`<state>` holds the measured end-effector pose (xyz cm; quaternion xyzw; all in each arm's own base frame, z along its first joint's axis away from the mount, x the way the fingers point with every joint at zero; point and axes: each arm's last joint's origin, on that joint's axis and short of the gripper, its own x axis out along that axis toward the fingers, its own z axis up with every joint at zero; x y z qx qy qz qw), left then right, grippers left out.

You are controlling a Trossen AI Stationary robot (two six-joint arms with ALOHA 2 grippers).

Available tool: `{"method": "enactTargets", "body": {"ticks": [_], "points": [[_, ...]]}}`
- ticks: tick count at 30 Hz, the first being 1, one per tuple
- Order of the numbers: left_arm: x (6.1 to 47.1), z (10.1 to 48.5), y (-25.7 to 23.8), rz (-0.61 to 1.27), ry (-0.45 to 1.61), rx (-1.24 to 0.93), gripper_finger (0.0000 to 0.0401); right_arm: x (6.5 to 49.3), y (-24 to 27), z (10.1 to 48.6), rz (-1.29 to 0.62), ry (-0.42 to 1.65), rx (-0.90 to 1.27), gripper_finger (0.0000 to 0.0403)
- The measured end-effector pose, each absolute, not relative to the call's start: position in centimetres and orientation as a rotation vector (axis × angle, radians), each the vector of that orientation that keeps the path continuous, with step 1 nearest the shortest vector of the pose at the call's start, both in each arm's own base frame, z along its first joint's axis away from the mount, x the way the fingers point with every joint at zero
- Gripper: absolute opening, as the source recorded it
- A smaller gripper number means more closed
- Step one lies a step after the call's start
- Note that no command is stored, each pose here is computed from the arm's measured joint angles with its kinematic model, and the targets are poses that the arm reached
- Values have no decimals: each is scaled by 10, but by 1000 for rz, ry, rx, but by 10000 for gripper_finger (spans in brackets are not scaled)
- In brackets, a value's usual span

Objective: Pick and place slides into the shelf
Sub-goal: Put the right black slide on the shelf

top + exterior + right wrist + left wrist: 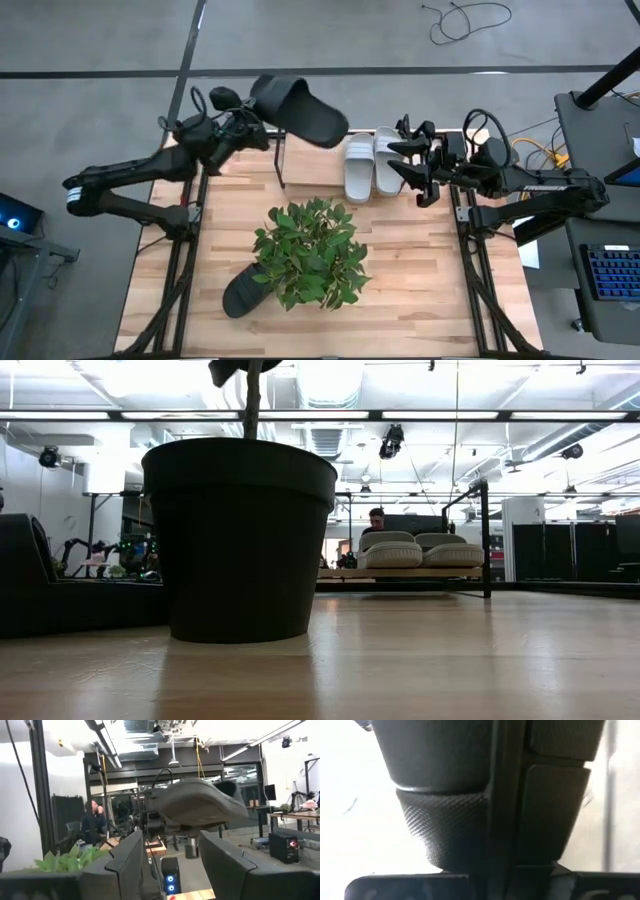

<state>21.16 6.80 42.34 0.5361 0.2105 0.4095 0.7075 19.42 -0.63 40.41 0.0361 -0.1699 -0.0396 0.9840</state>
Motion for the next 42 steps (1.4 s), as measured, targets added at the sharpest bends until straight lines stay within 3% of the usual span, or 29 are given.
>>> {"method": "enactTargets", "body": {"ticks": [8,16,26,32,42], "points": [[203,407,77,588,433,1109,31,197,-5,402,-82,-327,22,176],[209,395,98,620,516,1045,30,196,4,403,89,-352,-353,181],[206,399,100,637,508,1044,30,204,5,394,-205,-195,-834,212],[205,399,101,641,523,1063,30,216,3,396,-228,24,-973,229],[204,403,101,651,515,1069,30,236,2,449,-205,230,-1136,231]]}}
